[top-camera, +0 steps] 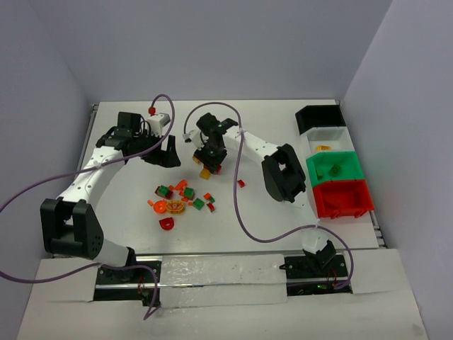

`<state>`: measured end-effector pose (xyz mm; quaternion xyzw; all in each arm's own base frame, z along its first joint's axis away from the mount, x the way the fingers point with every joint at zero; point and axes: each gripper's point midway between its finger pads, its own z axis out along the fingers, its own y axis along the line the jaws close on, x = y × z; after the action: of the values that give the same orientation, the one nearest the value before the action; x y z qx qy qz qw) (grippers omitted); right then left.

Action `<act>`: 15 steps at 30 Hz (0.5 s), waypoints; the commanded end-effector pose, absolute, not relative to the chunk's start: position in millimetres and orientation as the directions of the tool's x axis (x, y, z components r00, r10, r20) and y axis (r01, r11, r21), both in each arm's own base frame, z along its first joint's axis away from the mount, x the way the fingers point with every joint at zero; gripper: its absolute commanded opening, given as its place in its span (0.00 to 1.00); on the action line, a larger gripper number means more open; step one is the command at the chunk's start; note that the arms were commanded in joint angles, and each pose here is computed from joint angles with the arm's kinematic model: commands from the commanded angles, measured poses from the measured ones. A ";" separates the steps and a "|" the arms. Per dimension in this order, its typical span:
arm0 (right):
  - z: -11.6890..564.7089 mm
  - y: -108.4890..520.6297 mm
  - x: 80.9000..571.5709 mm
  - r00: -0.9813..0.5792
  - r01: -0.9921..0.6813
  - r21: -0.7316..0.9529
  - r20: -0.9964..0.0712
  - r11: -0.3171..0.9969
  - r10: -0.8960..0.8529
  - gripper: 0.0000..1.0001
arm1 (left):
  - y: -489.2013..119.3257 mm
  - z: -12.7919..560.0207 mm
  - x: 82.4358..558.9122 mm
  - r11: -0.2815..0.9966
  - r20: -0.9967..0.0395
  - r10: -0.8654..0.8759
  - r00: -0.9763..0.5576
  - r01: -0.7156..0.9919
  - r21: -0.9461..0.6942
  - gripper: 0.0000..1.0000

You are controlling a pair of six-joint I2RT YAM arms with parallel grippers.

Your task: Sort the legos into containers by color

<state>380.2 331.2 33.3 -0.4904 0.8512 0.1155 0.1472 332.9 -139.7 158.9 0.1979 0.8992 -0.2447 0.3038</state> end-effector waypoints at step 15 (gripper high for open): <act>181.9 341.6 408.9 -0.452 -0.849 0.175 -0.730 0.499 -0.512 0.00 | -194.1 198.7 361.5 0.592 -0.653 0.005 -0.757 0.529 -0.608 0.90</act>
<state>404.5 325.5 108.8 -0.4269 0.8457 0.2276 0.2253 343.6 -177.2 168.9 0.1723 0.8661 -0.3657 0.2939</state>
